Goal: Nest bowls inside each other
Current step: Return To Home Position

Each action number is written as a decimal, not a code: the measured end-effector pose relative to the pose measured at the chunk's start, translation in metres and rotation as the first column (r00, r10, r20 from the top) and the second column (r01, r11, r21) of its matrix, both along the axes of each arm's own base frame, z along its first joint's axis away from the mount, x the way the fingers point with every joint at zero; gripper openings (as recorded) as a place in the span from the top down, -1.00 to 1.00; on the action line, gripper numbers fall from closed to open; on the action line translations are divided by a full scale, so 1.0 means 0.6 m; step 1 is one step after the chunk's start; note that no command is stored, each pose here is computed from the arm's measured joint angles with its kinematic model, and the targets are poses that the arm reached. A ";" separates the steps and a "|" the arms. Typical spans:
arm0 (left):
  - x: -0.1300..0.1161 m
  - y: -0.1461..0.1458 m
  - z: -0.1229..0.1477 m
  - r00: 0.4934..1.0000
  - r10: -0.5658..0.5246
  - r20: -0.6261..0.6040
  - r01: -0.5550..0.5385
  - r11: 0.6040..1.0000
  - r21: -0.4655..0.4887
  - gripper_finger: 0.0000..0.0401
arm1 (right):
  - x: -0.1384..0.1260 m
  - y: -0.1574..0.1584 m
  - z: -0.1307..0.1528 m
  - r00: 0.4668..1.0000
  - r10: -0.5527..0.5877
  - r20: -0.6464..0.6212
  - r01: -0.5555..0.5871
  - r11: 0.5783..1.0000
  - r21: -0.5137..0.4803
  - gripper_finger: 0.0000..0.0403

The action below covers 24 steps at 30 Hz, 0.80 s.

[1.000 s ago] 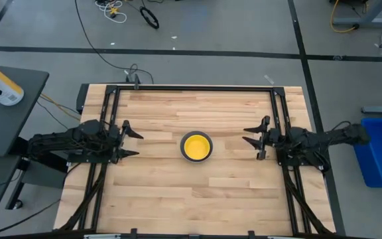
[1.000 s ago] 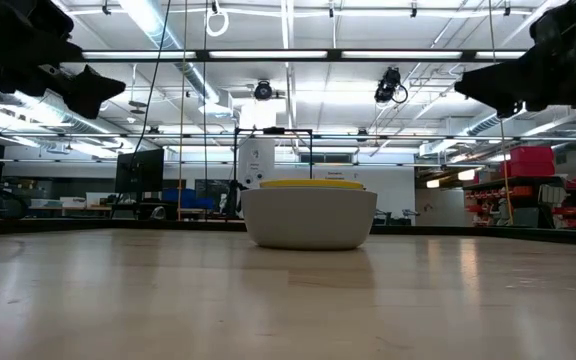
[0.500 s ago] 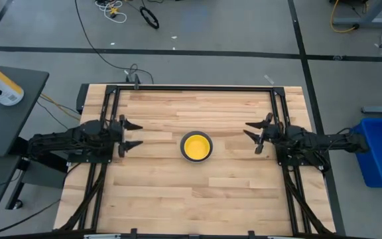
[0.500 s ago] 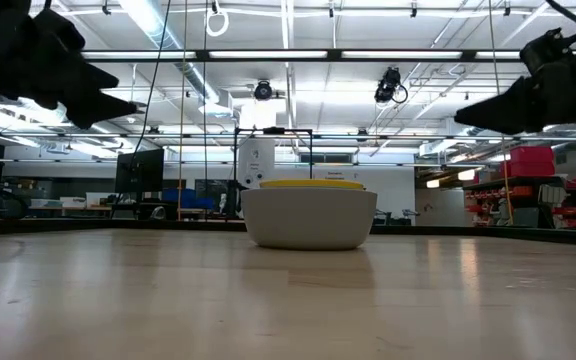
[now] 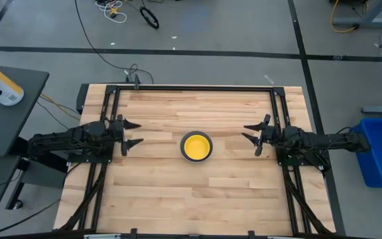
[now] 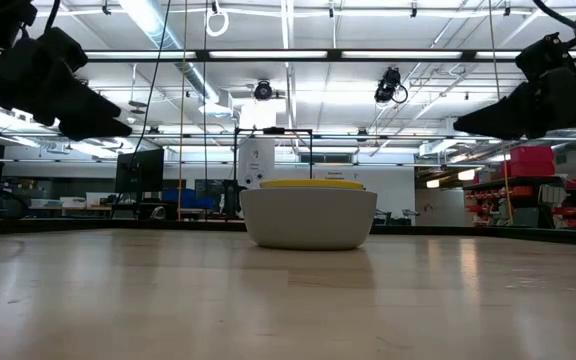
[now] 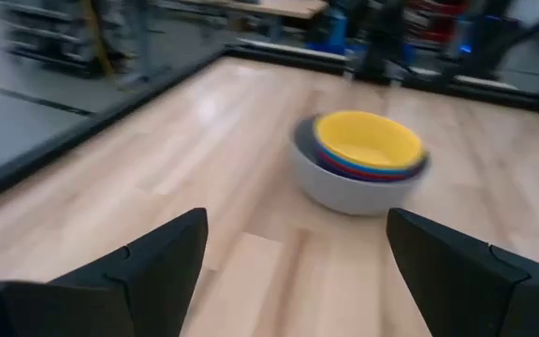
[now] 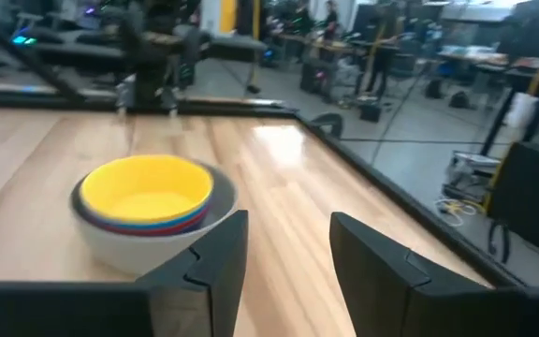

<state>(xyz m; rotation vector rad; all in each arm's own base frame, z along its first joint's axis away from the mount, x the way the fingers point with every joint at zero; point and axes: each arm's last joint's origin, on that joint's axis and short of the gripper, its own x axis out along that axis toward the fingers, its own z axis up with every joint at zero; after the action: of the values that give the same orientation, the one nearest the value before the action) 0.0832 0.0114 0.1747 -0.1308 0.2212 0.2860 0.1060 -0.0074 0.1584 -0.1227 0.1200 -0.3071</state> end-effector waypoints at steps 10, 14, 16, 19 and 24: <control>0.000 0.004 0.006 0.997 0.072 0.030 -0.073 0.996 0.048 -0.68 | 0.008 0.001 -0.013 0.994 0.023 -0.105 -0.028 0.999 -0.046 0.16; 0.001 0.003 0.010 0.997 0.061 0.057 -0.064 0.997 0.045 -0.68 | 0.009 0.001 -0.017 0.994 0.019 -0.110 -0.019 1.000 0.004 0.18; 0.002 0.002 0.010 0.998 0.027 0.057 -0.029 0.999 0.041 -0.69 | 0.010 0.001 -0.017 0.994 0.017 -0.110 -0.015 1.000 0.023 0.19; 0.003 -0.002 0.011 0.997 -0.050 0.063 0.048 0.998 0.033 -0.69 | 0.010 0.001 -0.018 0.995 0.014 -0.100 -0.007 0.998 0.068 0.20; 0.005 -0.005 0.018 0.986 -0.126 0.110 0.123 0.992 0.028 -0.68 | 0.010 0.001 -0.018 0.996 0.006 -0.085 0.004 0.993 0.118 0.19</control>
<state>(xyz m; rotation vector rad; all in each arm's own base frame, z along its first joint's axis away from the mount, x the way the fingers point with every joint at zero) 0.0859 0.0081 0.1858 -0.1109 0.1151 0.1561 0.1123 -0.0068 0.1474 -0.0187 0.2225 -0.2927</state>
